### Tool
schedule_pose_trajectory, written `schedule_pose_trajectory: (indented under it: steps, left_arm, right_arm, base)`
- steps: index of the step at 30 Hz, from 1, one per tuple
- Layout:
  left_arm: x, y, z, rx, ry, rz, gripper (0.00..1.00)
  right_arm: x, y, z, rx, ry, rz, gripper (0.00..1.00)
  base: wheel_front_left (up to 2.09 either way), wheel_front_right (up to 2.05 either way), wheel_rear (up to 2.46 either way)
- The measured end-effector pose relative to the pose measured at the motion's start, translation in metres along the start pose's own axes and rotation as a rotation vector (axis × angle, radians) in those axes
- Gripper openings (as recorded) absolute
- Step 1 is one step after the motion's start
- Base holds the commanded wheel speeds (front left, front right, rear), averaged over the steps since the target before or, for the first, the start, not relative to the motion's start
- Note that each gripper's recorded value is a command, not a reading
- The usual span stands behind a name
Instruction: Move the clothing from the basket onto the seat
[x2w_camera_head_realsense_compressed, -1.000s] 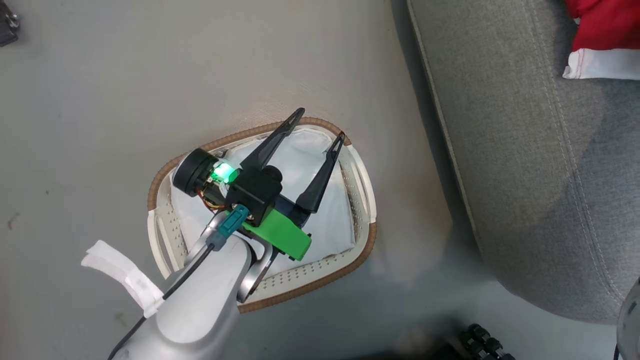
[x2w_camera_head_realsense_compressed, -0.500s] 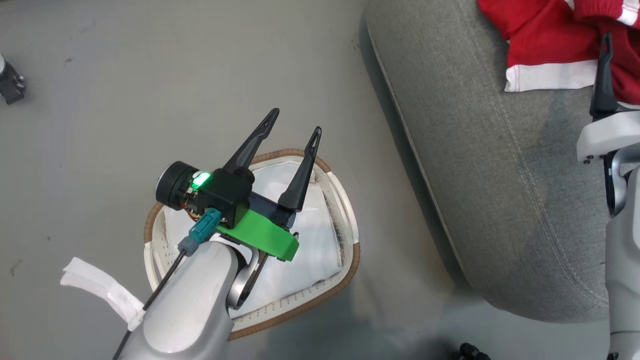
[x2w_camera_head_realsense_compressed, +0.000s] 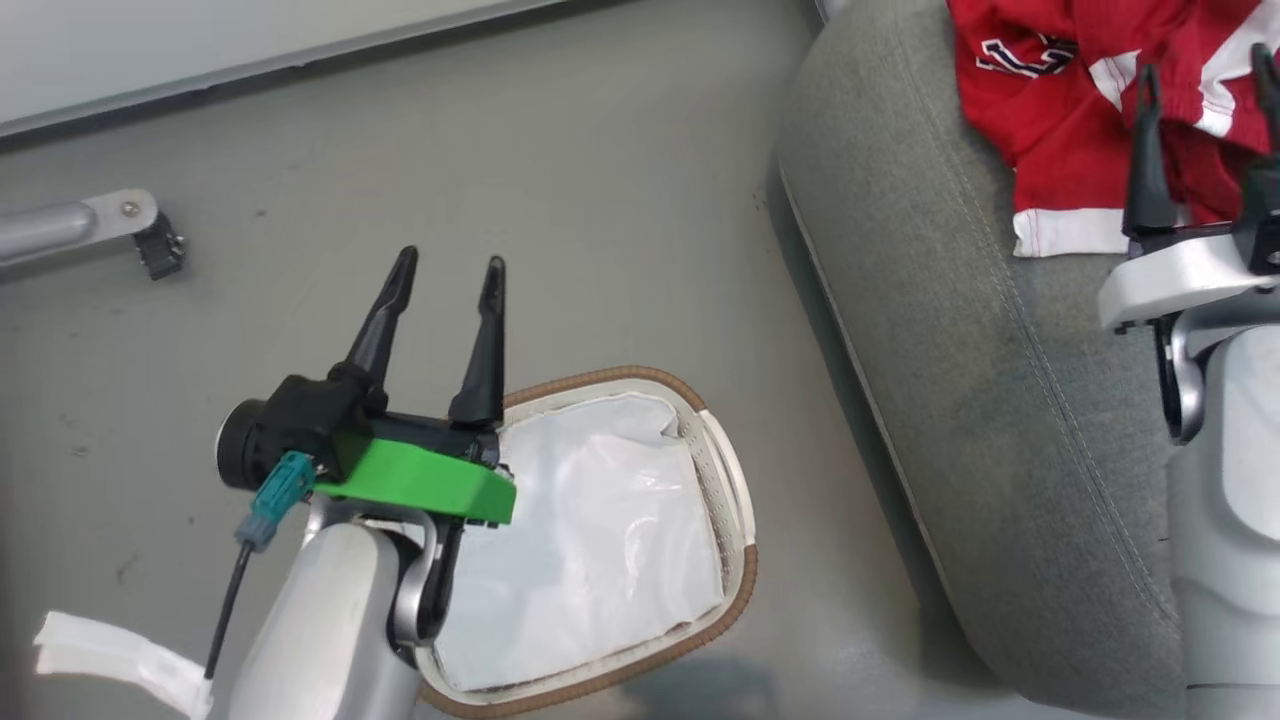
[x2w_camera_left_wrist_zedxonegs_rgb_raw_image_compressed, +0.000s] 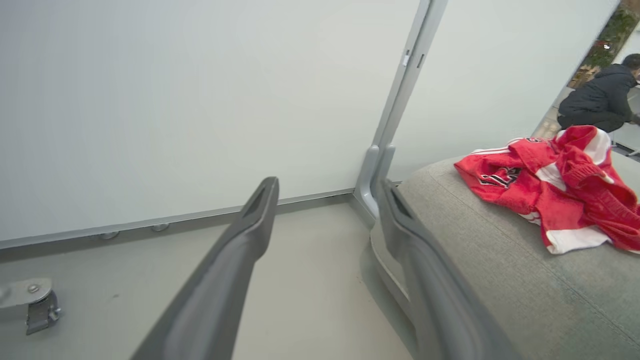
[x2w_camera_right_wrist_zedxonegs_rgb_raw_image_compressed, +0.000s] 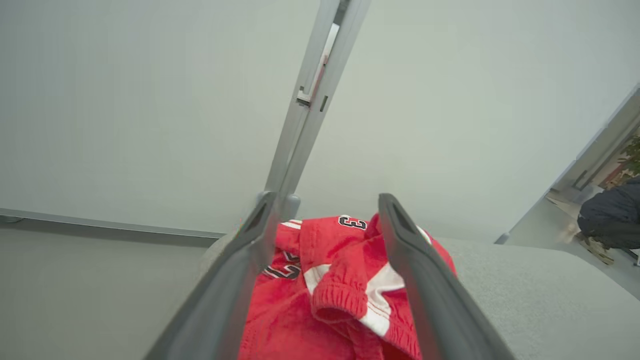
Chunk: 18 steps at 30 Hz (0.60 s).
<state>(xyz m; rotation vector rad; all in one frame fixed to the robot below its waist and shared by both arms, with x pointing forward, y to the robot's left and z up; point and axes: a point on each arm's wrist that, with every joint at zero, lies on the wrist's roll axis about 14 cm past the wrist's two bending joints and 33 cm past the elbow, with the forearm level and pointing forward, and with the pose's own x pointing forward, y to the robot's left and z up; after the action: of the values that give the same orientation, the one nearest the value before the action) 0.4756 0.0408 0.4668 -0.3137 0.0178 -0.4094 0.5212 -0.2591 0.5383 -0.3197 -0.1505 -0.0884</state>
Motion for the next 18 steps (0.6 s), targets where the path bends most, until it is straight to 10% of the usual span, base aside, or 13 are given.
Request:
schedule_pose_trajectory:
  steps: [18]
  left_arm:
    - [-0.144,0.092,0.049,0.041,-0.091,0.437,1.0]
  right_arm:
    - [-0.062,0.112,0.047,0.35,-0.042,0.247,1.0]
  base:
    - [0.0,0.0,0.0]
